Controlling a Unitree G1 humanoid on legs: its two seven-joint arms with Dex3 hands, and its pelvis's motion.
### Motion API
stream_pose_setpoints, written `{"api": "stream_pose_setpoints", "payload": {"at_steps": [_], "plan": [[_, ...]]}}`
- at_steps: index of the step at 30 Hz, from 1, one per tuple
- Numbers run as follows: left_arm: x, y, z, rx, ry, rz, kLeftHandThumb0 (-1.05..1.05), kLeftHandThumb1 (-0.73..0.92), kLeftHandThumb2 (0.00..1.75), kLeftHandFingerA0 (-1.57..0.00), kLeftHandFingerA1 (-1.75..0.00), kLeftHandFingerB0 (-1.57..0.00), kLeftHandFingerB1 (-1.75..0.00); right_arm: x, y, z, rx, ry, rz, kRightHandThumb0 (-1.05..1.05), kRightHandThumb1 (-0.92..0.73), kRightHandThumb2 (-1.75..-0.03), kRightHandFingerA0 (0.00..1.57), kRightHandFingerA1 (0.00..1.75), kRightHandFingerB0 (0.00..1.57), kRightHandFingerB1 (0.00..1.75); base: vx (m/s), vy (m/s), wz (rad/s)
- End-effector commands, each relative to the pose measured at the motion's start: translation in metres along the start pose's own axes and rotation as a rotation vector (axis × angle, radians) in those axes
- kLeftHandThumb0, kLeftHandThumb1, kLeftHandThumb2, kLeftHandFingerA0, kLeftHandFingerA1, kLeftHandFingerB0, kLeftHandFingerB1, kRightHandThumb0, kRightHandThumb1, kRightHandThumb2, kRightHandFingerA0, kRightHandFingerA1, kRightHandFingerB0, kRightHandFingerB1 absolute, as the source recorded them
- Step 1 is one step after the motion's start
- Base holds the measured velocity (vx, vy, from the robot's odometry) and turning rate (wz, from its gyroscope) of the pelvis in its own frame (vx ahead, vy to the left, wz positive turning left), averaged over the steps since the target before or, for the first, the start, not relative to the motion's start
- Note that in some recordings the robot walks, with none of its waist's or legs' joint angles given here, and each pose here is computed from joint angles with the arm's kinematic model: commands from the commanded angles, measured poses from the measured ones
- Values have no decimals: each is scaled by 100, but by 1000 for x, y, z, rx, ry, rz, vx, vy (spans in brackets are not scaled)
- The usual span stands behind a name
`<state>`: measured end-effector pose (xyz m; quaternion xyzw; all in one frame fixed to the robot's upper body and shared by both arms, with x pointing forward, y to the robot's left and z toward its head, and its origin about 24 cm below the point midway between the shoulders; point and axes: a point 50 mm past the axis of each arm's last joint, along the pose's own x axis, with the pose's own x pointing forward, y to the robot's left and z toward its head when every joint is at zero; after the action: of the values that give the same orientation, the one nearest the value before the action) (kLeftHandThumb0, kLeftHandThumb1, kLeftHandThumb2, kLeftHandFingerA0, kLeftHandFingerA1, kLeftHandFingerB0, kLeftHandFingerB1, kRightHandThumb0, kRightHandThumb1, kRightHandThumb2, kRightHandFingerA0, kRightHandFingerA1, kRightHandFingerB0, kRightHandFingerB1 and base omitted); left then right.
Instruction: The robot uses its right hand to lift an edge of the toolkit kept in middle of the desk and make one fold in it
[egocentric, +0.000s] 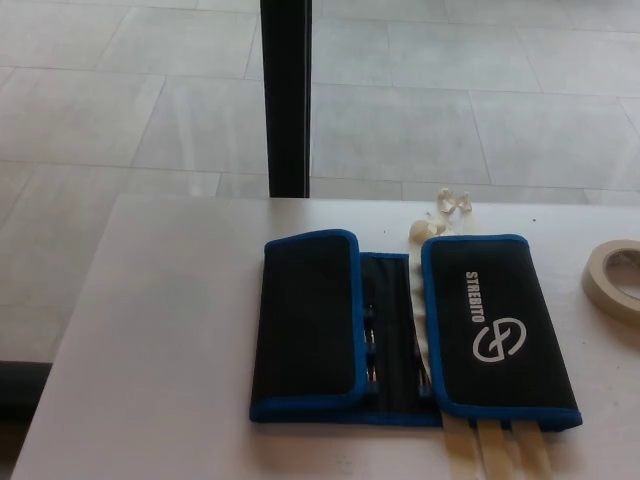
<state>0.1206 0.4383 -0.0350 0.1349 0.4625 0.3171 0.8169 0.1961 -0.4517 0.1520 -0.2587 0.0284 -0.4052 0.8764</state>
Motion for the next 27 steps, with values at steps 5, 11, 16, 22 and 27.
{"api": "stream_pose_setpoints", "payload": {"at_steps": [5, 11, 16, 22, 27], "plan": [[-2, 8, -10, -104, 0, 33, -61, 71, 62, -52, -72, -47, -55, -101, -8, -175, 987, 710, -828, -63, -78, -66, 59, 137, 35, 81, 0, 0, 0], [-2, 10, -11, -130, -2, 50, -60, 73, 62, -53, -72, -45, -56, -102, 3, -178, 962, 768, -777, -69, -81, -69, 72, 147, 34, 72, 0, 0, 0], [-2, 7, -14, -114, 0, 58, -60, 72, 62, -55, -77, -45, -56, -107, 9, -182, 921, 792, -738, -72, -82, -64, 73, 85, 27, 57, 0, 0, 0], [-2, 9, -17, -132, 9, 63, -59, 72, 62, -54, -72, -49, -58, -108, 16, -183, 895, 796, -698, -72, -82, -65, 79, 78, 30, 56, 0, 0, 0], [-2, 9, -16, -118, 8, 61, -60, 72, 62, -54, -71, -42, -53, -110, 22, -185, 888, 807, -653, -72, -83, -65, 70, 78, 23, 55, 0, 0, 0]]}}
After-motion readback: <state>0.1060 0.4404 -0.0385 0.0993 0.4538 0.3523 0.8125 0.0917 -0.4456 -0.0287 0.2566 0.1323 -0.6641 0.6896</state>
